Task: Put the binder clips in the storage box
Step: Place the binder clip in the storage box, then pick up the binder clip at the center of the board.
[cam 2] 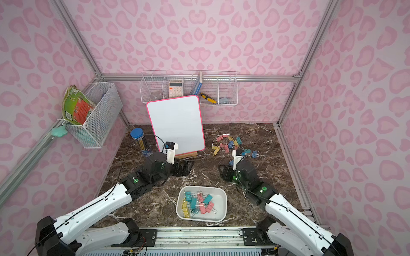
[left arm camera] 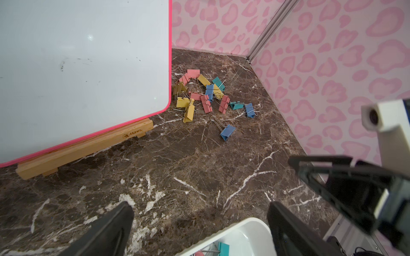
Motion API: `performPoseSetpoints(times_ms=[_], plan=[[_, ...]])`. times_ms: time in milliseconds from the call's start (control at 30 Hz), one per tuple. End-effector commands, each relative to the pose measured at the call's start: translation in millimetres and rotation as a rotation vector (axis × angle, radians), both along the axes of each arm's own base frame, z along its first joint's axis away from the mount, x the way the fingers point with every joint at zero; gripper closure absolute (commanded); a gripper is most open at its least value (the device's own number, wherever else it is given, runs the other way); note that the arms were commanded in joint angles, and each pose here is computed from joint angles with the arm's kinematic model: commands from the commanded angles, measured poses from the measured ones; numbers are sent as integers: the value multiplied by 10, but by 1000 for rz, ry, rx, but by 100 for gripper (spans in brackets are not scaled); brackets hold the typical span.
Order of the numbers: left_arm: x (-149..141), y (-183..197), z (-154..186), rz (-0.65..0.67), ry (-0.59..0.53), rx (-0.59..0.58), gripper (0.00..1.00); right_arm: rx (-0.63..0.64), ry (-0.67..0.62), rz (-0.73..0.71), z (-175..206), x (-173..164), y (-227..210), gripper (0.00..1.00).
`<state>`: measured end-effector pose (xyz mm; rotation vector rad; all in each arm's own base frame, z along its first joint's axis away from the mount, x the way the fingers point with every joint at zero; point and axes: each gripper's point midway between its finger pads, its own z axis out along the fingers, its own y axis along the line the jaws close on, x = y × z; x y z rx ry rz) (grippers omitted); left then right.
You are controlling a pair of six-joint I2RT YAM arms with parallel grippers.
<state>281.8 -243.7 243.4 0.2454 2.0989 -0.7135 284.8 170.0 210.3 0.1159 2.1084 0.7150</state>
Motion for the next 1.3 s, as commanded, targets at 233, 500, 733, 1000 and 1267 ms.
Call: performPoseSetpoints(times_ms=[233,500,733,1000,1267], plan=[[-127,-279,66,-156,18,-48,1,-113,204,-443,-508,1015,-1727,44],[-156,-182,21,-129,33,-14,1,71,296,-357,-1027,1436,-2039,40],[-155,-149,46,-118,25,-7,1,130,261,-298,-1147,1679,-2109,46],[-125,-194,44,-123,30,-14,1,142,288,-272,-1292,1722,-2073,60],[-113,-194,63,-121,25,-11,1,151,313,-298,-1394,1721,-2088,71]])
